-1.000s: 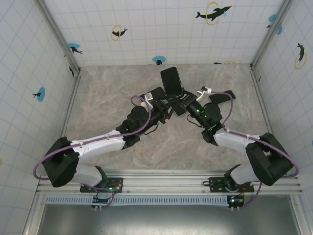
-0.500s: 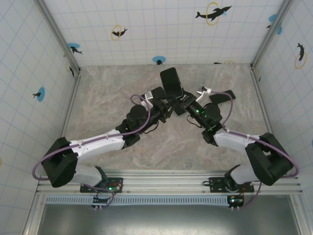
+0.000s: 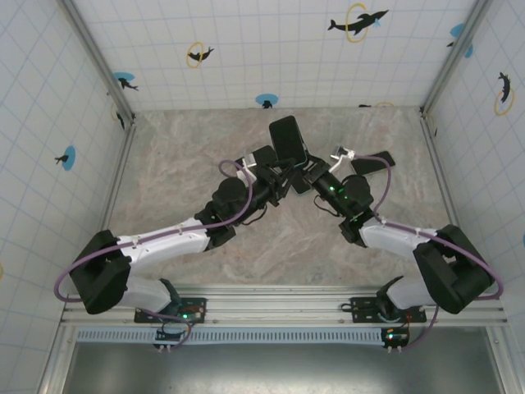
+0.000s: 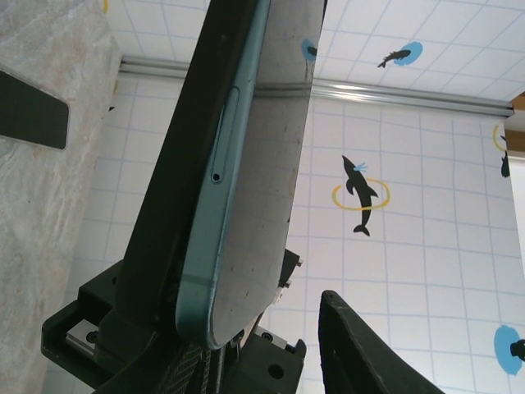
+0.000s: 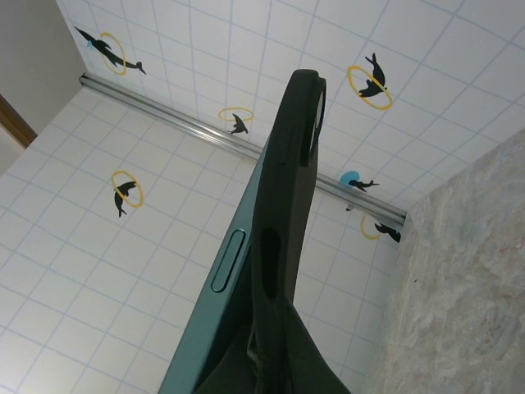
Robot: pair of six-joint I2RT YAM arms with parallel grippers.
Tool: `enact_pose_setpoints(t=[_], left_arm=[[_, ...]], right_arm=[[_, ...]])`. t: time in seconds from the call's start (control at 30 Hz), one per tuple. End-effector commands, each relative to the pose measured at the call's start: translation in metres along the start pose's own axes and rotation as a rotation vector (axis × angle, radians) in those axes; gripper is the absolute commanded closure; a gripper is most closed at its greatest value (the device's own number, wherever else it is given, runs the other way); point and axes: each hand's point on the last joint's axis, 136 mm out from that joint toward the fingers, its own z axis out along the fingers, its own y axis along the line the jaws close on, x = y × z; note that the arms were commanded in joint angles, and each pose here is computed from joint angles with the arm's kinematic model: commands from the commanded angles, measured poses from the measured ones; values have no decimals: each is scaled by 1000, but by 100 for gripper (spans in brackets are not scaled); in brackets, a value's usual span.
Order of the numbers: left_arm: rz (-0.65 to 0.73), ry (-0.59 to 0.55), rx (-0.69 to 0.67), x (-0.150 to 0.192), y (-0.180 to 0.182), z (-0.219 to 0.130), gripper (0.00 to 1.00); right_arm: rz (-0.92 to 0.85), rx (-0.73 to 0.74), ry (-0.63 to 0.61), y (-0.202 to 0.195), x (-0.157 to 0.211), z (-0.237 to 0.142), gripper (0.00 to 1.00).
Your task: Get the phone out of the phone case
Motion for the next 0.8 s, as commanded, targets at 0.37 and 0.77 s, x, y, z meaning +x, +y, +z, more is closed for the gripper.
enact_pose_setpoints(t=[0.37, 0.77], left_arm=[[-84, -132, 33, -25, -4, 10, 66], [-64, -122, -7, -21, -6, 10, 91]], right_arm=[[-9, -170, -82, 52, 6, -27, 98], [-26, -21, -113, 25, 15, -21, 98]])
